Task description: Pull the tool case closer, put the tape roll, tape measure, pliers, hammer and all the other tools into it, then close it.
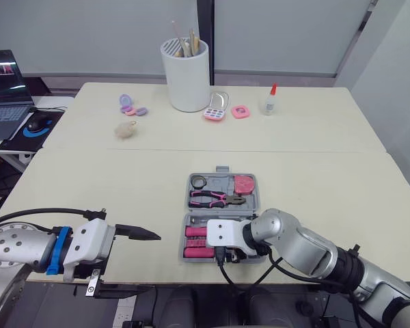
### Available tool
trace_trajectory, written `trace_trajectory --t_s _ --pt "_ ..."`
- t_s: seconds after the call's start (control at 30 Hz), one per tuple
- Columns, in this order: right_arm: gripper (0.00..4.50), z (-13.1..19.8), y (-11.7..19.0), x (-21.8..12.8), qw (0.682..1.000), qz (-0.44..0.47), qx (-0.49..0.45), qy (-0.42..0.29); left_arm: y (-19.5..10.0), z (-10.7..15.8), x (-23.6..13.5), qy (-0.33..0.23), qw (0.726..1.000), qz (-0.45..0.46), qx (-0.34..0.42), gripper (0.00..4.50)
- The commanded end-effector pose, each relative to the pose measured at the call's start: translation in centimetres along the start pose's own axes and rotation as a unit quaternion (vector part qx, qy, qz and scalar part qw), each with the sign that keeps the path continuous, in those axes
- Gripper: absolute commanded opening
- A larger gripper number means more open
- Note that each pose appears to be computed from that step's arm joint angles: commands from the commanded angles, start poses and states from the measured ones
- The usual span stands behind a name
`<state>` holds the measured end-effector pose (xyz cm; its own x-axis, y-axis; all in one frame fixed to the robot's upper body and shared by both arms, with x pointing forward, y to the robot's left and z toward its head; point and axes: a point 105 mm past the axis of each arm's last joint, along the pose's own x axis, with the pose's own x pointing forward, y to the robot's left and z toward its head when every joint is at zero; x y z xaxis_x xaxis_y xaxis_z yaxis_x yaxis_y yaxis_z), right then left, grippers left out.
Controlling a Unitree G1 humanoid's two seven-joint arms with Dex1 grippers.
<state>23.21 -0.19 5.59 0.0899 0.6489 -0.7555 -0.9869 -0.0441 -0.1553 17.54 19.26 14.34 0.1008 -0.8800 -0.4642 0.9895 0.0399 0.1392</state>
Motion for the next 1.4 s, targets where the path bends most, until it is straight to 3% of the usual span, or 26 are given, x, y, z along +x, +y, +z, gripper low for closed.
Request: trace_trajectory --t_s 0.03,0.23,0.33,0.57,1.03,1.27,1.4 --pt "2.29 1.7 -0.2 -1.5 0.999 0.003 0.000 -0.051 0.2 0.5 -0.2 0.002 1.000 0.004 0.020 4.50" --pt "2.29 2.9 -0.5 -3.5 0.990 0.006 -0.025 -0.138 0.3 0.6 0.1 -0.003 1.000 0.002 0.026 4.50" --pt "1.82 2.3 0.0 -3.6 0.986 0.011 -0.028 -0.163 0.2 0.6 0.2 -0.006 1.000 0.001 0.027 4.50" --pt "0.04 -0.1 0.7 -2.1 0.984 -0.003 -0.046 -0.171 0.5 0.6 0.2 -0.007 1.000 0.004 0.030 4.50" --pt "0.01 -4.2 0.6 0.8 0.992 -0.011 -0.024 -0.122 0.7 0.6 0.5 -0.006 0.999 0.008 0.031 4.50" --pt "0.01 -1.2 -2.0 -3.0 0.982 -0.058 -0.012 -0.180 2.3 0.0 0.6 -0.008 0.998 0.066 0.021 4.50" --pt "0.01 -1.4 -4.1 -6.4 0.981 -0.096 -0.004 -0.167 4.4 -1.3 0.0 0.012 0.992 0.122 0.003 4.50"
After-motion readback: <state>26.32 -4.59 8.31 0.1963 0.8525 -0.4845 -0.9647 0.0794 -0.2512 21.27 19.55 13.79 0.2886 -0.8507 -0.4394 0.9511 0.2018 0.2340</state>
